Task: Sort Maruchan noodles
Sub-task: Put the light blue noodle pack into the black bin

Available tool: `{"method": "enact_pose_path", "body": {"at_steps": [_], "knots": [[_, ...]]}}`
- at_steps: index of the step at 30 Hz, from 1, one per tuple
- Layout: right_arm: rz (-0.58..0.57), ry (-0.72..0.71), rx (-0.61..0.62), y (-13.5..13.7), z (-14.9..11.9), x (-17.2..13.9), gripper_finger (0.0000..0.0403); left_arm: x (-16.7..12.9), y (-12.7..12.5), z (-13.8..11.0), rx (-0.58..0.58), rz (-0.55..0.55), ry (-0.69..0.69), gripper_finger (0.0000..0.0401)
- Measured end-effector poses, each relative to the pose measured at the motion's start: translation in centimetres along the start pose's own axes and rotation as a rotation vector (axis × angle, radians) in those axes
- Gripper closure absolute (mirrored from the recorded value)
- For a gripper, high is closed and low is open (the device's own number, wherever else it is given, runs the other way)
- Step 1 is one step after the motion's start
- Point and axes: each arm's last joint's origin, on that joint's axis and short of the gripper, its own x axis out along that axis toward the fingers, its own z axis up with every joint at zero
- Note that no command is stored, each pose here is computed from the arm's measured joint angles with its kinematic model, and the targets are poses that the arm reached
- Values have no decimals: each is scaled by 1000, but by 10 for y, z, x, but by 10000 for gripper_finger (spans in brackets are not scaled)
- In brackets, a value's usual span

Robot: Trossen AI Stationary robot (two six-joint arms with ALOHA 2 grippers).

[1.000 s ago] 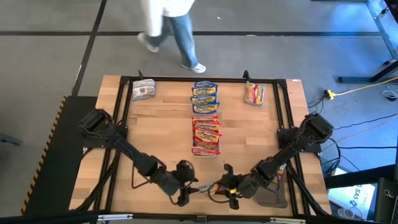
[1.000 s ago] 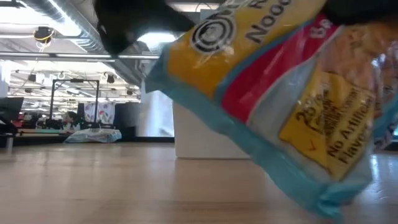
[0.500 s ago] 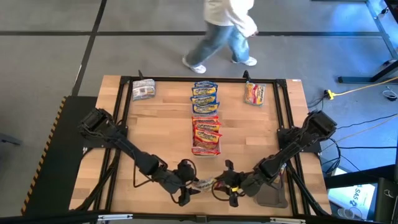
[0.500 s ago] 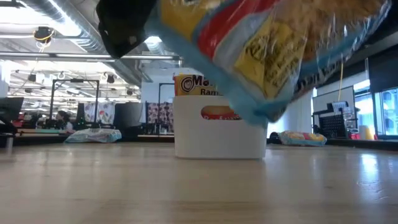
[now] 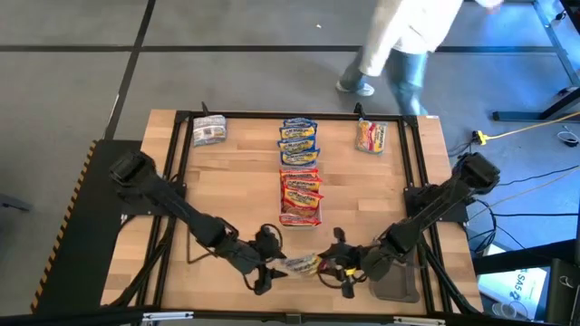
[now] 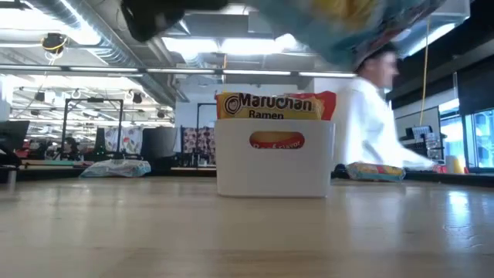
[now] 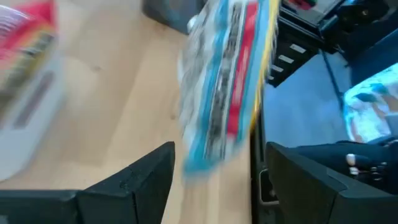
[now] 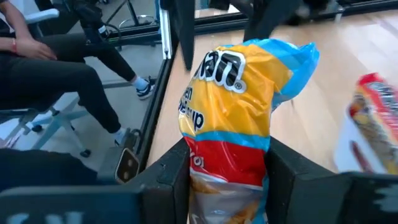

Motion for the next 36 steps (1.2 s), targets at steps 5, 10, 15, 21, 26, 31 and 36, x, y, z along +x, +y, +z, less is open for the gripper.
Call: {"method": "enact_pose_path", "body": {"at_steps": [5, 10, 15, 21, 26, 31, 36], "knots": [[-27, -9, 8, -3, 22, -38, 277, -27, -9, 4, 70, 91, -101, 156], [-123, -133, -36, -1, 39, -66, 277, -25, -24, -5, 150, 184, -269, 156], [-78, -225, -95, 5, 49, -64, 276, -4, -33, -1, 177, 124, -428, 156], [-21, -295, -156, 11, 54, -61, 276, 12, -31, 5, 195, 100, -550, 156], [-5, -298, -155, 12, 54, -60, 276, 12, -31, 12, 205, 94, -600, 156], [0, -353, -168, 13, 60, -61, 276, 11, -31, 18, 214, 51, -631, 156], [-7, -401, -178, 7, 65, -52, 276, 13, -26, 27, 221, -30, -635, 156]]}}
